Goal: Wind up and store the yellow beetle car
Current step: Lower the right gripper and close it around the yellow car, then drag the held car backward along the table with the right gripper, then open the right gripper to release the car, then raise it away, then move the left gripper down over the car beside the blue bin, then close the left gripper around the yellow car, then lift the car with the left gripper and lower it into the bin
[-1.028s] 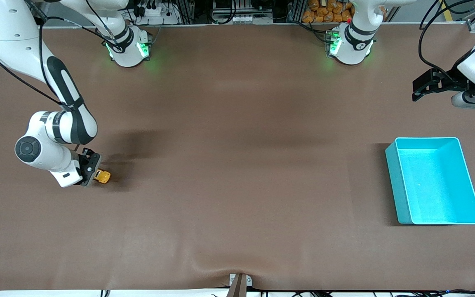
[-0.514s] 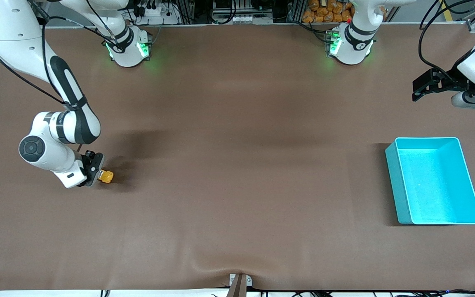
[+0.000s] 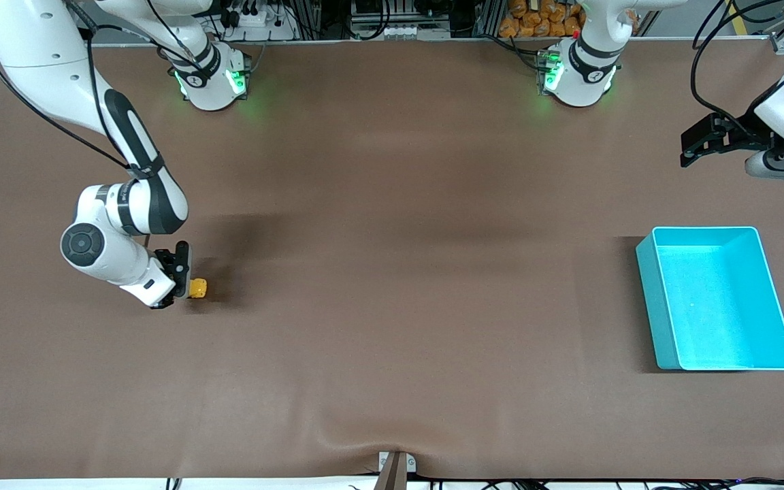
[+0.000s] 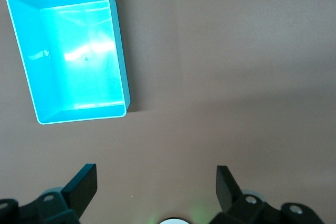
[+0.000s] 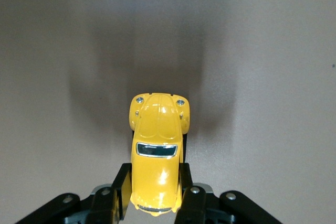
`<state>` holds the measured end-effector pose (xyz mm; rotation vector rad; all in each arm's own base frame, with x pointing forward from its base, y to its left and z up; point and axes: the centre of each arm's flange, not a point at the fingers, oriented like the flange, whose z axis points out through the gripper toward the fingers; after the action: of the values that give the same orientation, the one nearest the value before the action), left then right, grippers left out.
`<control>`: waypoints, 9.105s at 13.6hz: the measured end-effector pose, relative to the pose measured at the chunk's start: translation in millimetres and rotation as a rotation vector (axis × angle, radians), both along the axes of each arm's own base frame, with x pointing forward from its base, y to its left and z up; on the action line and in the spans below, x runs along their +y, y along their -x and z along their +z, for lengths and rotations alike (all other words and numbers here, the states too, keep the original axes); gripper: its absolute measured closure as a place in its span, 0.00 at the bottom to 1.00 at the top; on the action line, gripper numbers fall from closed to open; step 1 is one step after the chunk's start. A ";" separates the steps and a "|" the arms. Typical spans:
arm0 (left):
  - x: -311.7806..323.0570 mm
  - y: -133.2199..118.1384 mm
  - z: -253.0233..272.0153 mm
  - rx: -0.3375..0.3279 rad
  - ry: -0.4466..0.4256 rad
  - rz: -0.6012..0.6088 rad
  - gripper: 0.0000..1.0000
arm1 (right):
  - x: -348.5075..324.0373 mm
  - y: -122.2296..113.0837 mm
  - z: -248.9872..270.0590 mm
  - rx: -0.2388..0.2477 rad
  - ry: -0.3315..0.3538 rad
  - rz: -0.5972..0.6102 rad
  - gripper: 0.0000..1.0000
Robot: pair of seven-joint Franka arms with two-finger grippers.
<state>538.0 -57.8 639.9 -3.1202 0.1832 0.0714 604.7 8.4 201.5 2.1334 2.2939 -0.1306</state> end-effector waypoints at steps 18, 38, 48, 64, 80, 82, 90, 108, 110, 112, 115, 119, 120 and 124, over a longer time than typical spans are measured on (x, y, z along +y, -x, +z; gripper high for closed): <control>1.5 -0.2 0.0 0.000 0.000 0.003 0.00 | -48.9 7.6 -1.6 -0.002 0.005 -0.067 0.59; 2.5 -0.3 0.0 0.000 0.000 0.005 0.00 | -182.5 30.1 -3.0 -0.028 0.080 -0.108 0.59; 1.8 -0.2 0.0 0.000 0.000 0.003 0.00 | -229.9 25.6 -21.0 -0.028 0.083 -0.126 0.10; 2.0 -0.2 0.2 0.000 0.000 0.004 0.00 | -138.7 -37.0 197.4 -0.028 -0.013 -0.366 0.00; 55.8 -44.5 -69.9 0.065 -0.055 0.088 0.00 | -104.9 -9.2 461.4 -0.150 -0.026 -1.180 0.00; 75.0 -65.5 -100.8 0.057 -0.052 0.116 0.00 | -97.0 -2.5 464.1 -0.124 -0.009 -1.340 0.00; 107.7 -134.2 -263.3 0.050 -0.053 0.419 0.00 | -57.5 16.6 489.2 -0.093 -0.042 -1.740 0.00; 45.7 -98.6 -404.6 -0.101 0.005 1.425 0.00 | -34.1 42.5 451.4 -0.135 -0.078 -1.799 0.00; 45.8 -100.8 -418.3 -0.120 0.031 1.552 0.00 | -33.2 42.9 450.3 -0.133 -0.070 -1.757 0.00; 45.6 -99.1 -434.5 -0.109 0.025 1.608 0.00 | -46.5 44.8 448.8 -0.128 -0.059 -1.686 0.00; 40.5 -96.5 -447.5 -0.094 0.012 1.617 0.00 | -55.8 47.7 447.0 -0.114 -0.043 -1.657 0.00; 28.8 -93.7 -457.3 -0.093 -0.008 1.584 0.21 | -45.7 53.7 452.2 -0.099 -0.034 -1.638 0.00; 26.8 -93.1 -459.3 -0.093 -0.012 1.584 0.31 | -44.7 57.6 455.8 -0.095 -0.032 -1.635 0.00; 19.3 -97.3 -446.2 -0.134 -0.033 1.528 0.50 | -44.8 70.4 466.8 -0.082 -0.026 -1.634 0.00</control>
<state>635.4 -38.5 193.7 -2.3759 -2.0265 -0.1186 534.3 -36.3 668.4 3.1603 0.0136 0.0092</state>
